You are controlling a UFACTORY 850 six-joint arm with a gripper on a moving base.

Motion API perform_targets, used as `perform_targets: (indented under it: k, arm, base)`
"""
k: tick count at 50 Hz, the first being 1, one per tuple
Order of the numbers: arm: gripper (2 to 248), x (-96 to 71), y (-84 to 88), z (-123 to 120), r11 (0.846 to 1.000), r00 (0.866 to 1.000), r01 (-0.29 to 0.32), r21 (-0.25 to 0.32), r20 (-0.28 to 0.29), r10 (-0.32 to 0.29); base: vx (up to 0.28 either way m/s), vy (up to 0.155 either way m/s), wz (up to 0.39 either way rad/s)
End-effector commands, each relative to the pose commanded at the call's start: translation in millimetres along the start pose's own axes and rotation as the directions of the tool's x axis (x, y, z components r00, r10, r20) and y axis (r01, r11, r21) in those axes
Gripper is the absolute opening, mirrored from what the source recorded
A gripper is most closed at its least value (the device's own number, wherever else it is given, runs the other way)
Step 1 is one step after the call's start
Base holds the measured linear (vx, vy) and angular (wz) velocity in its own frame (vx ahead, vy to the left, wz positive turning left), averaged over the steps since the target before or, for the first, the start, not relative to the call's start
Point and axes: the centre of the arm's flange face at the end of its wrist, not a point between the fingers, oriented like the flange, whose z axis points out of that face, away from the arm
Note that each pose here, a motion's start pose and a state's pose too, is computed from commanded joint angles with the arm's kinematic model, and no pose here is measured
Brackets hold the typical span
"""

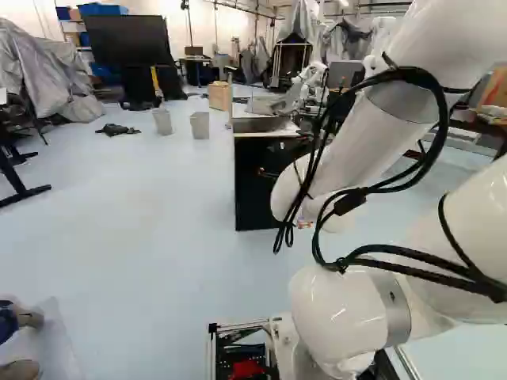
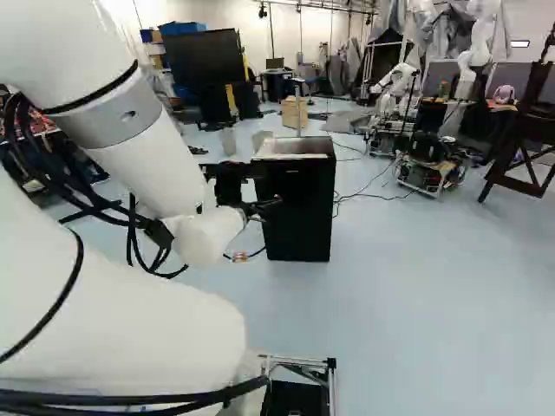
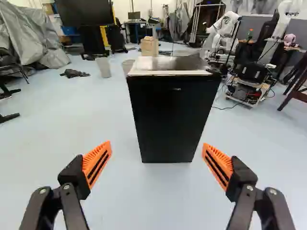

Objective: Grab a drink from the fridge

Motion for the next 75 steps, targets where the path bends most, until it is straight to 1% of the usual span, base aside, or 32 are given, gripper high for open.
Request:
perform_targets:
  k: [32,75]
  arm:
    - [247,0.0,0.0,0.0,1.0,1.0,0.0,0.0,0.0,0.0]
    - [247,0.0,0.0,0.0,1.0,1.0,0.0,0.0,0.0,0.0]
  base:
    - [0.003,0.003,0.004]
    - [0.065,0.016,-0.011]
